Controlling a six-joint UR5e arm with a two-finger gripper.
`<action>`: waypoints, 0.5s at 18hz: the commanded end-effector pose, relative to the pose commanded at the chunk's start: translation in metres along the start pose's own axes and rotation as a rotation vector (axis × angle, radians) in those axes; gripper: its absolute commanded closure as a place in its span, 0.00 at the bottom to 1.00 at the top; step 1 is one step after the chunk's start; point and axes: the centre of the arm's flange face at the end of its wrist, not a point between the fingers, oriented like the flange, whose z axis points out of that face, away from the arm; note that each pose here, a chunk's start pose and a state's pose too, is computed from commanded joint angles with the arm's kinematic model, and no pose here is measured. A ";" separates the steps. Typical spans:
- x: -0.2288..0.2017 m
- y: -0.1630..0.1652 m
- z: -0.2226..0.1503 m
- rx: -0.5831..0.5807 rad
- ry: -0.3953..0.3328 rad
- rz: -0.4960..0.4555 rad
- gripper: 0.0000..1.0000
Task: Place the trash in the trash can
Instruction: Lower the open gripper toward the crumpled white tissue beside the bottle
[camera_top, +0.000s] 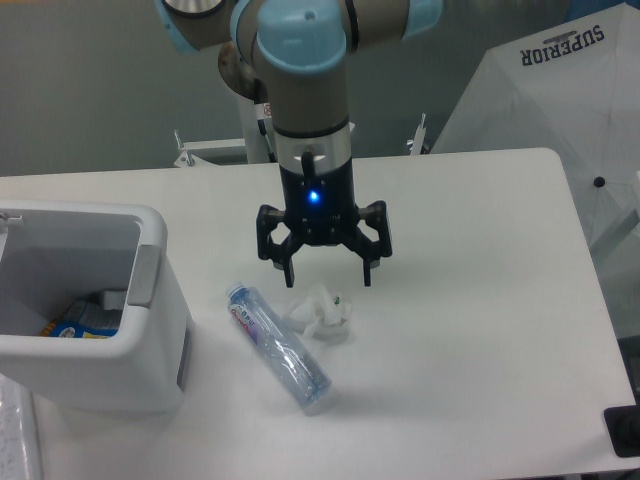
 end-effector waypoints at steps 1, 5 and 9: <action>0.001 0.003 0.005 -0.011 0.005 0.001 0.00; 0.013 0.032 0.035 -0.079 0.043 0.090 0.00; 0.025 0.062 0.063 -0.141 0.093 0.286 0.00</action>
